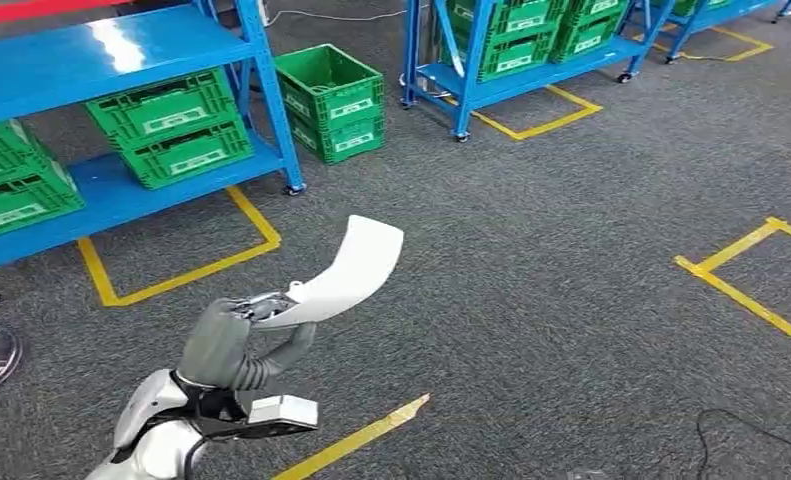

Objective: Take the parts from the cabinet and place them on the table.

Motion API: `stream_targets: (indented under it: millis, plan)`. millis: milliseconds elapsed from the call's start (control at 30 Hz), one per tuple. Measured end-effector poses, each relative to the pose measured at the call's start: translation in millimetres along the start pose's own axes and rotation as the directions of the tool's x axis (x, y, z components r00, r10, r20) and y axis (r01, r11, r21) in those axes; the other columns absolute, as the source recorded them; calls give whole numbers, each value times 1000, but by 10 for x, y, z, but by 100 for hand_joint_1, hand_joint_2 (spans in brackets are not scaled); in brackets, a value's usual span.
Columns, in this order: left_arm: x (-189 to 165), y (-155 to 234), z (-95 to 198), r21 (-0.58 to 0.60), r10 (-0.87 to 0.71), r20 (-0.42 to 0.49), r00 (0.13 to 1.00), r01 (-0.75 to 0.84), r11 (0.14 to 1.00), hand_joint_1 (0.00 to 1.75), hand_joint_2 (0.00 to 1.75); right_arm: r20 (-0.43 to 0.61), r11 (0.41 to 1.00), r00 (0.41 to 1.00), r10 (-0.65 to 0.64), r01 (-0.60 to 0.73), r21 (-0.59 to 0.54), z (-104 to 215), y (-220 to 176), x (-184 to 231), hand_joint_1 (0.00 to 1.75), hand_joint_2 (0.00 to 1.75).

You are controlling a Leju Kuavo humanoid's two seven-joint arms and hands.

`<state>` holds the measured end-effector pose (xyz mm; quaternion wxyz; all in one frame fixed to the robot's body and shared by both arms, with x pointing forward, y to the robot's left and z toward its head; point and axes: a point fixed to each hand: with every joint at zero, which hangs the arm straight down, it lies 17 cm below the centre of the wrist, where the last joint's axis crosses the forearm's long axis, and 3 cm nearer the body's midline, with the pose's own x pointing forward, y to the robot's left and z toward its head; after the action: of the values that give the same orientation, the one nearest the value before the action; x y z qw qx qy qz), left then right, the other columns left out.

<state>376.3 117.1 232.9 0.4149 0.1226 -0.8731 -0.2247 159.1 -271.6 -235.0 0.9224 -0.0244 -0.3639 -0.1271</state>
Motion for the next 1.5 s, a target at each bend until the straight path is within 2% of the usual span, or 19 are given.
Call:
stream_targets:
  millis: [433,667,1500]
  plan:
    - [69,61,-1,25,26,23,999,-26,999,175,175,5,1000,1000,10,-10,6,-24,20,40,0,0]
    - [120,214,-17,83,49,55,997,-54,995,175,175,-4,1000,1000,16,-16,-10,-24,-4,18,0,0]
    - [277,251,-269,125,92,78,993,-101,987,175,175,-24,999,1000,-20,19,-50,-2,-57,-50,0,0]
